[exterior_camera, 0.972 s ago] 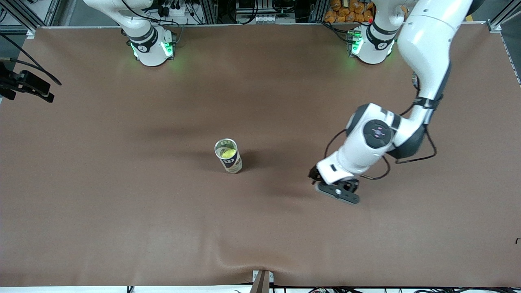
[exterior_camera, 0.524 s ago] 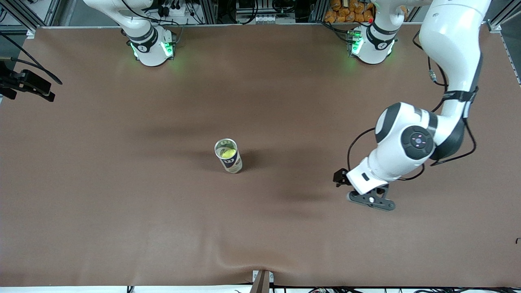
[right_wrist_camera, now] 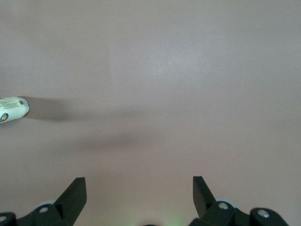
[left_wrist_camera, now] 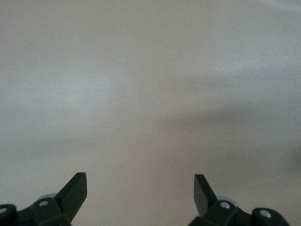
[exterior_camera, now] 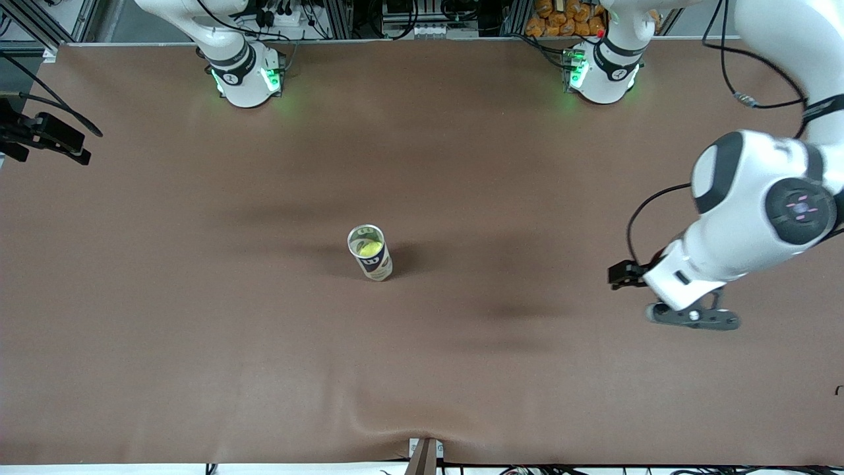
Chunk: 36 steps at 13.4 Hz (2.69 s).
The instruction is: Insert tennis ball vertically with right arm
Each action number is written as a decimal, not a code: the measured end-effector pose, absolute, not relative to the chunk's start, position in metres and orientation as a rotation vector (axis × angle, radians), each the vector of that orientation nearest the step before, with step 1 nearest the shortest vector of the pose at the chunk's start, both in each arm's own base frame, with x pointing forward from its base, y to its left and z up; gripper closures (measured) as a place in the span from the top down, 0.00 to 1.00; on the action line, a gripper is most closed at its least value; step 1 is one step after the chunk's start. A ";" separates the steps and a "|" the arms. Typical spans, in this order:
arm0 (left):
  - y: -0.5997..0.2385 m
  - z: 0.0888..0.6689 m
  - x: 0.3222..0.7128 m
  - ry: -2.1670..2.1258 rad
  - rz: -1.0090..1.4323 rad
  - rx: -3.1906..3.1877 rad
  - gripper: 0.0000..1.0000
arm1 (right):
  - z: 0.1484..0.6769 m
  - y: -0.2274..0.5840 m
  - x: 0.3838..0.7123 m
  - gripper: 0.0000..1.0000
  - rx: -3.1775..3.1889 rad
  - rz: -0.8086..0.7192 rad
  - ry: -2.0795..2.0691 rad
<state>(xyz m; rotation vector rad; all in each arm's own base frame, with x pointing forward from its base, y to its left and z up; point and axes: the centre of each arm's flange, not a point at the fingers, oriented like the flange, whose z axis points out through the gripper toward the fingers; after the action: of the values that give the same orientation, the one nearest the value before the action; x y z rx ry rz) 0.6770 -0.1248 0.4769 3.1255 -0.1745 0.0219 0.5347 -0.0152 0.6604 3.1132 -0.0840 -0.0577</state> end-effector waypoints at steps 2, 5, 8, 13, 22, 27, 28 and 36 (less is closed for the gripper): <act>-0.104 0.507 0.673 -0.125 0.063 3.136 1.00 | 0.660 -0.015 0.535 1.00 3.114 -0.058 -0.083; -0.072 0.564 0.657 -0.022 0.152 3.129 1.00 | 0.660 -0.014 0.535 1.00 3.114 -0.058 -0.081; -0.035 0.611 0.620 0.086 0.078 3.136 1.00 | 0.660 -0.012 0.535 1.00 3.114 -0.058 -0.074; -0.014 0.628 0.568 0.139 0.016 3.107 1.00 | 0.660 -0.010 0.535 1.00 3.114 -0.058 -0.069; -0.042 0.636 0.518 0.051 0.003 3.118 1.00 | 0.660 -0.008 0.536 1.00 3.148 -0.056 -0.067; -0.038 0.629 0.526 0.040 -0.016 3.132 1.00 | 0.660 -0.008 0.536 1.00 3.149 -0.055 -0.068; -0.038 0.628 0.529 0.031 -0.015 3.139 1.00 | 0.660 -0.008 0.536 1.00 3.149 -0.055 -0.068; -0.042 0.628 0.533 -0.001 -0.053 3.165 1.00 | 0.660 -0.008 0.536 1.00 3.150 -0.055 -0.068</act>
<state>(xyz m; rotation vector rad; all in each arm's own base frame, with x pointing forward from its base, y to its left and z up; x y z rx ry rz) 0.5327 -0.0415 0.6283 3.1647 -0.0014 -0.0534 0.5359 -0.0078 0.6602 3.1498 -0.0681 -0.0550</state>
